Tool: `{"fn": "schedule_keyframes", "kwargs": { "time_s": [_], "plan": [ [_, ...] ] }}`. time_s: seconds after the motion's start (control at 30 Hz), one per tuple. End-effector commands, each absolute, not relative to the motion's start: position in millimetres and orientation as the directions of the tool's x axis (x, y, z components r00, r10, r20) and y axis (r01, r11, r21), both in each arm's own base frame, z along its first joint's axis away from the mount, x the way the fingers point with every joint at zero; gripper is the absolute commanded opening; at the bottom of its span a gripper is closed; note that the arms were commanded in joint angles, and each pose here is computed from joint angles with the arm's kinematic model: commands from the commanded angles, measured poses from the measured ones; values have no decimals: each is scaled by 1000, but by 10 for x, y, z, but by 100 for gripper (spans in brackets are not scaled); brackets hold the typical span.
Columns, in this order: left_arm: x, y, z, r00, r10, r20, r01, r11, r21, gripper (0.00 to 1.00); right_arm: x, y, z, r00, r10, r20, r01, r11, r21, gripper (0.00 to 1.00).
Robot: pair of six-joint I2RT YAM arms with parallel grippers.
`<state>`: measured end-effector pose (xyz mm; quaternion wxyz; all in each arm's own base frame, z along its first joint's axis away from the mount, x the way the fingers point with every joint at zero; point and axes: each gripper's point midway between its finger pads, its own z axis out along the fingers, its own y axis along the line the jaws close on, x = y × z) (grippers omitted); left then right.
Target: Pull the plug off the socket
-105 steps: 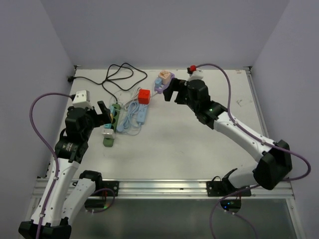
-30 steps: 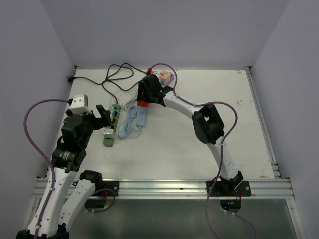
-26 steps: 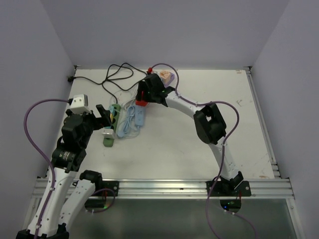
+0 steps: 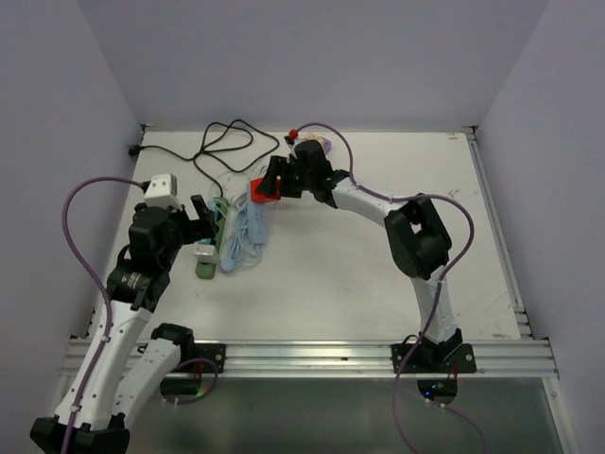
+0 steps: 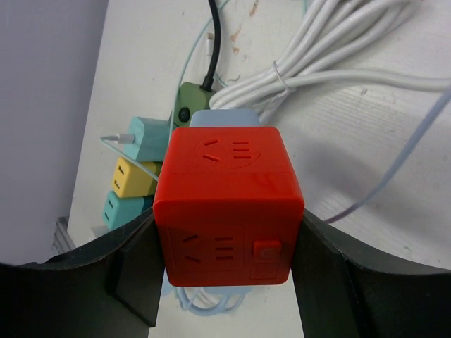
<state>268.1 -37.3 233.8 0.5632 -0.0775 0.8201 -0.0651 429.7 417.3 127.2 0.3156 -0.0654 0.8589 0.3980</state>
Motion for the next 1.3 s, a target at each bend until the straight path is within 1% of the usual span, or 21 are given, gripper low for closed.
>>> {"fn": "schedule_keyframes", "kwargs": {
  "time_s": [0.0, 0.03, 0.07, 0.1, 0.17, 0.2, 0.23, 0.3, 0.37, 0.4, 0.43, 0.53, 0.6, 0.73, 0.97, 1.1, 1.27],
  "plan": [
    [2753, -479, 2295, -377, -208, -903, -21, 976, -216, 99, 4278, 4199, 2222, -743, 234, -628, -438, 539, 719, 25],
    [2754, -465, 2291, -378, -205, -903, -26, 977, -211, 100, 4273, 4168, 2176, -708, 169, -686, -480, 597, 643, 25],
    [2752, -459, 2270, -381, -203, -902, -29, 978, -208, 100, 4313, 4137, 2270, -682, 159, -713, -484, 632, 605, 25],
    [2746, -454, 2275, -377, -202, -904, -29, 978, -207, 100, 4315, 4042, 2170, -692, 138, -709, -447, 689, 570, 25],
    [2742, -447, 2284, -371, -204, -906, -30, 978, -207, 99, 4331, 3967, 2210, -661, 104, -743, -452, 735, 505, 24],
    [2738, -446, 2285, -369, -205, -907, -32, 978, -208, 99, 4350, 3877, 2143, -657, 86, -749, -423, 780, 460, 24],
    [2740, -450, 2288, -370, -205, -906, -29, 977, -209, 100, 4306, 3903, 2119, -652, 55, -756, -446, 779, 441, 24],
    [2751, -483, 2300, -368, -212, -905, -17, 975, -222, 100, 4234, 3992, 2060, -670, 45, -741, -478, 737, 478, 25],
    [2757, -565, 2306, -374, -237, -896, 9, 966, -259, 99, 4162, 4063, 2035, -712, 68, -699, -476, 686, 551, 25],
    [2776, -612, 2286, -379, -260, -888, 16, 958, -287, 99, 4165, 4124, 2091, -710, 89, -699, -488, 653, 579, 25],
    [2770, -753, 2278, -394, -288, -873, 69, 938, -341, 99, 4116, 4175, 2154, -735, 110, -669, -488, 599, 635, 25],
    [2828, -995, 2145, -412, -322, -852, 163, 894, -417, 95, 4082, 4234, 2300, -741, 147, -655, -499, 531, 685, 25],
    [2916, -1050, 2024, -421, -325, -847, 174, 888, -427, 91, 4044, 4259, 2378, -748, 143, -648, -512, 497, 701, 25],
    [3072, -1140, 1847, -442, -312, -841, 185, 886, -426, 79, 3996, 4269, 2535, -766, 165, -621, -513, 424, 746, 25],
    [3351, -1385, 1754, -412, -261, -873, 243, 892, -382, 77, 3926, 4238, 2470, -784, 142, -604, -514, 399, 760, 25],
    [3507, -1401, 1561, -449, -229, -864, 214, 911, -353, 58, 3877, 4226, 2509, -783, 129, -609, -531, 372, 761, 25],
    [3664, -1360, 1397, -467, -204, -861, 171, 934, -314, 58, 3765, 4213, 2557, -787, 106, -608, -549, 332, 767, 25]
  ]
}}
